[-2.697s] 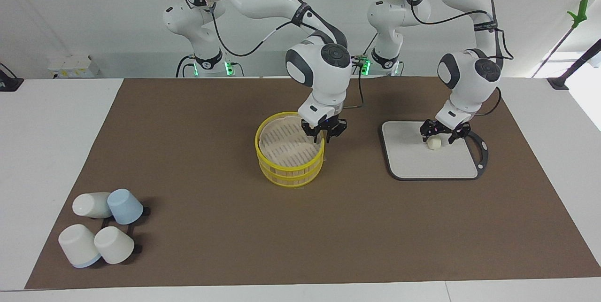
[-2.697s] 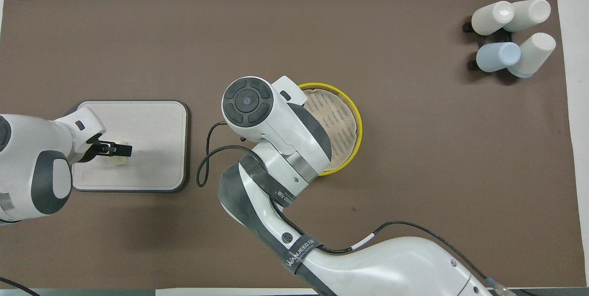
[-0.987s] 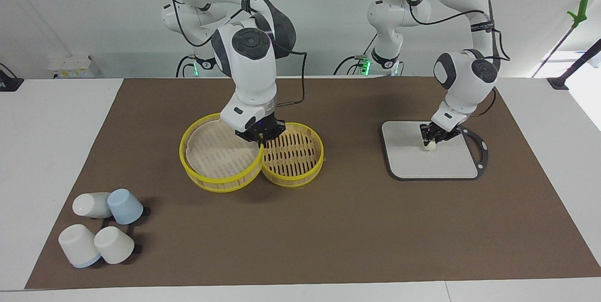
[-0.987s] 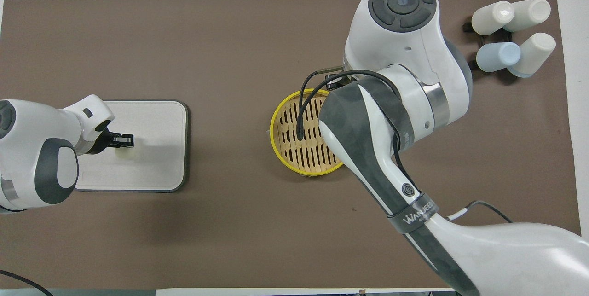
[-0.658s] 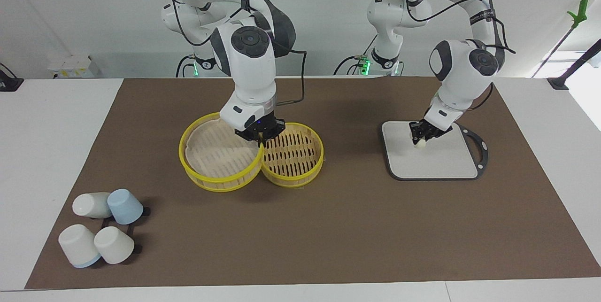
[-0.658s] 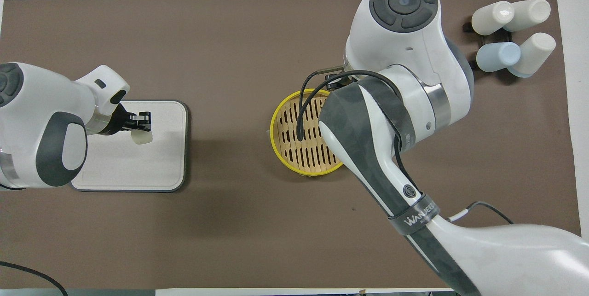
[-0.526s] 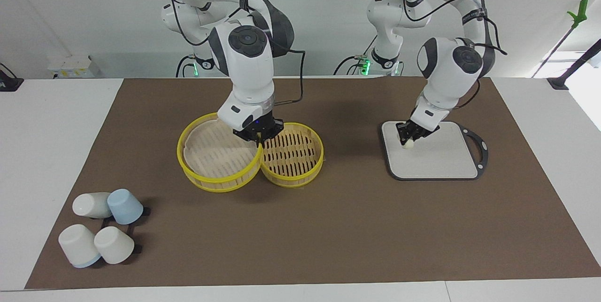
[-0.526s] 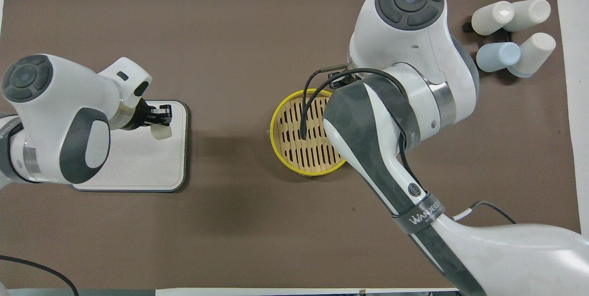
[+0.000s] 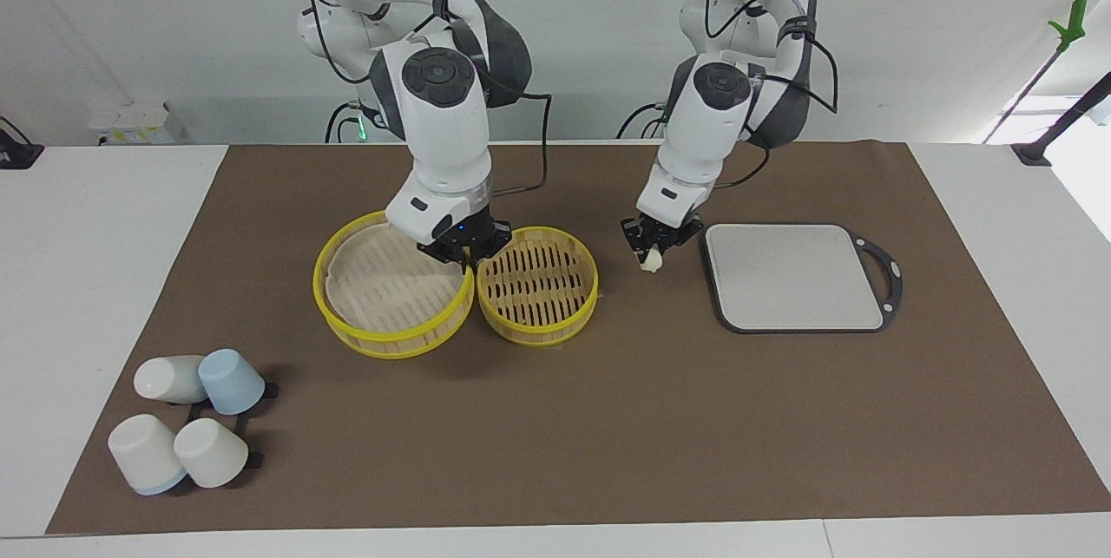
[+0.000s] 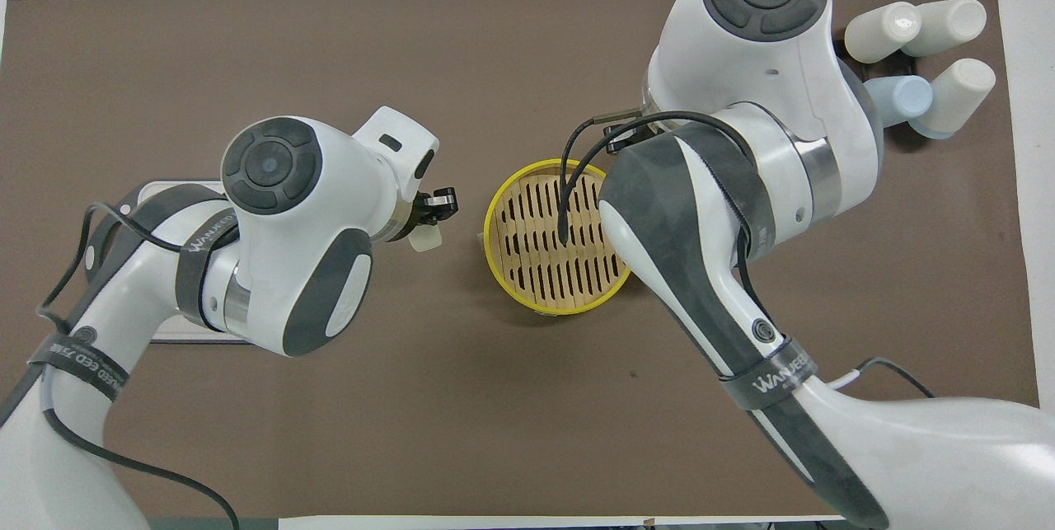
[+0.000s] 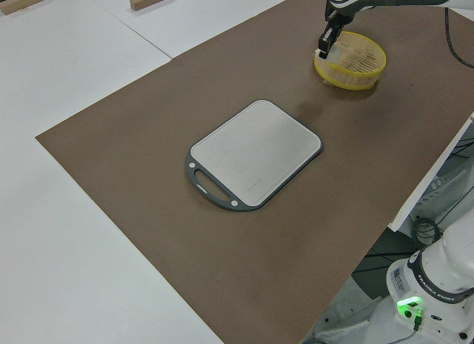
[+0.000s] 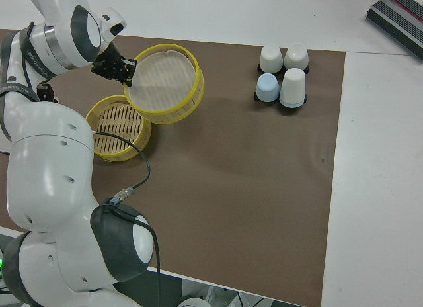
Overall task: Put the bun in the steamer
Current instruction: 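Carry the bun with the left gripper over the open steamer and lower it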
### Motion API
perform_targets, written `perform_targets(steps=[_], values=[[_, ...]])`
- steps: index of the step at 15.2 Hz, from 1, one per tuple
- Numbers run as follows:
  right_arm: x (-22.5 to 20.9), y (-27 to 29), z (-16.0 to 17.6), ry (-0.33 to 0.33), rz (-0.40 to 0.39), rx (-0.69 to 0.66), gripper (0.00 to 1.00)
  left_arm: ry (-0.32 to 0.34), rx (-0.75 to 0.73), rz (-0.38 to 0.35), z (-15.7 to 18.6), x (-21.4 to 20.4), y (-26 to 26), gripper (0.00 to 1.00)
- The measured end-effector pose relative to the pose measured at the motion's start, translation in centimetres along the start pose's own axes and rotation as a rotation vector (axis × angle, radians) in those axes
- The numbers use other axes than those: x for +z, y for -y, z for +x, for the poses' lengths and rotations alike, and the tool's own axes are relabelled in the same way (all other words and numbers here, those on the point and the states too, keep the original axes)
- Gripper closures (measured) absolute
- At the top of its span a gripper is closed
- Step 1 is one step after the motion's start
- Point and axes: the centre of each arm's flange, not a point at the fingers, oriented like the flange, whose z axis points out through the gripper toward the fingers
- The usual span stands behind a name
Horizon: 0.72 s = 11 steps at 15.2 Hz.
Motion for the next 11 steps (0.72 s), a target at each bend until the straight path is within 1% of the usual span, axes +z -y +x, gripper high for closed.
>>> perform_targets(steps=[4, 6, 7, 9, 11], values=[[0.0, -0.3, 0.1, 0.0, 0.0, -0.003, 0.91, -0.025, 0.067, -0.031, -2.9, 0.7, -4.7, 0.74], [0.0, -1.5, 0.4, 0.001, 0.0, -0.021, 0.91, -0.033, 0.106, -0.043, -4.6, 1.4, -7.1, 0.74], [0.1, -2.8, 0.7, 0.003, 0.003, -0.033, 0.91, -0.034, 0.123, -0.047, -5.3, 2.1, -8.1, 0.74], [0.2, -6.1, 1.5, 0.01, 0.04, -0.056, 0.91, -0.028, 0.149, -0.045, -6.4, 3.8, -9.9, 0.74], [0.3, -9.5, 2.0, 0.012, 0.067, -0.065, 0.91, -0.016, 0.161, -0.036, -6.6, 5.9, -11.7, 0.74]])
